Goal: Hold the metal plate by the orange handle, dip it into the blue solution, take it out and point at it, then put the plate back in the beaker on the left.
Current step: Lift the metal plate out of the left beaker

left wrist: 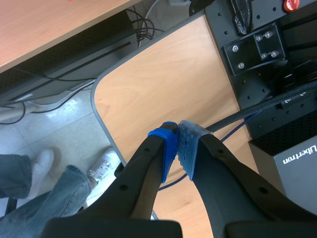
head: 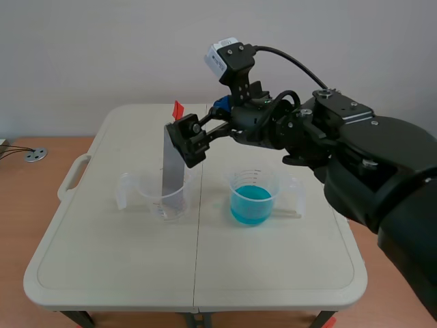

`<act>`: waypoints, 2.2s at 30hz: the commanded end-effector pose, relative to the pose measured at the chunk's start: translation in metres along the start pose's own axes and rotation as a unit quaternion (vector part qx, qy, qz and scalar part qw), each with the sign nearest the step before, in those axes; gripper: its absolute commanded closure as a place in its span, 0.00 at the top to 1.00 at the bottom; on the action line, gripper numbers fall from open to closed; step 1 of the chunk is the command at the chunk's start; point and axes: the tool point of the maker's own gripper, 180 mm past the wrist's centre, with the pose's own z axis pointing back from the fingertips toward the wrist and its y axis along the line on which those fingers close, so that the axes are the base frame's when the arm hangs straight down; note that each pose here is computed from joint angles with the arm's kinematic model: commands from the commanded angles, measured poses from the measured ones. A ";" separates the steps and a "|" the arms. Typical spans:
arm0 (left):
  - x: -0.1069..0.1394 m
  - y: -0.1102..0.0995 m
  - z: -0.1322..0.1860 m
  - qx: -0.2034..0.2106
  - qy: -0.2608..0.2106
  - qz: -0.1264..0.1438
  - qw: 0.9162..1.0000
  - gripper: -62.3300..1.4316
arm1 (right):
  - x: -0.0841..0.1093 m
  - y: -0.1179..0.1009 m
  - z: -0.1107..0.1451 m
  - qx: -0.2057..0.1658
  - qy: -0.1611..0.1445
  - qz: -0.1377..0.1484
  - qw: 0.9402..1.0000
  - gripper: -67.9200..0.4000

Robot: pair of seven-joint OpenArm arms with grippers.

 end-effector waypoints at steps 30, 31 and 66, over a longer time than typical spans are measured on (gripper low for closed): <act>0.009 -0.006 -0.002 -0.011 -0.015 0.002 1.000 0.07 | 0.026 0.013 -0.042 0.028 -0.007 0.011 1.000 0.59; 0.009 -0.006 -0.002 -0.011 -0.015 0.002 1.000 0.07 | 0.026 0.013 -0.042 0.028 -0.007 0.011 1.000 0.57; 0.009 -0.006 -0.002 -0.011 -0.015 0.002 1.000 0.07 | 0.035 0.038 -0.036 0.096 -0.038 0.020 0.994 0.03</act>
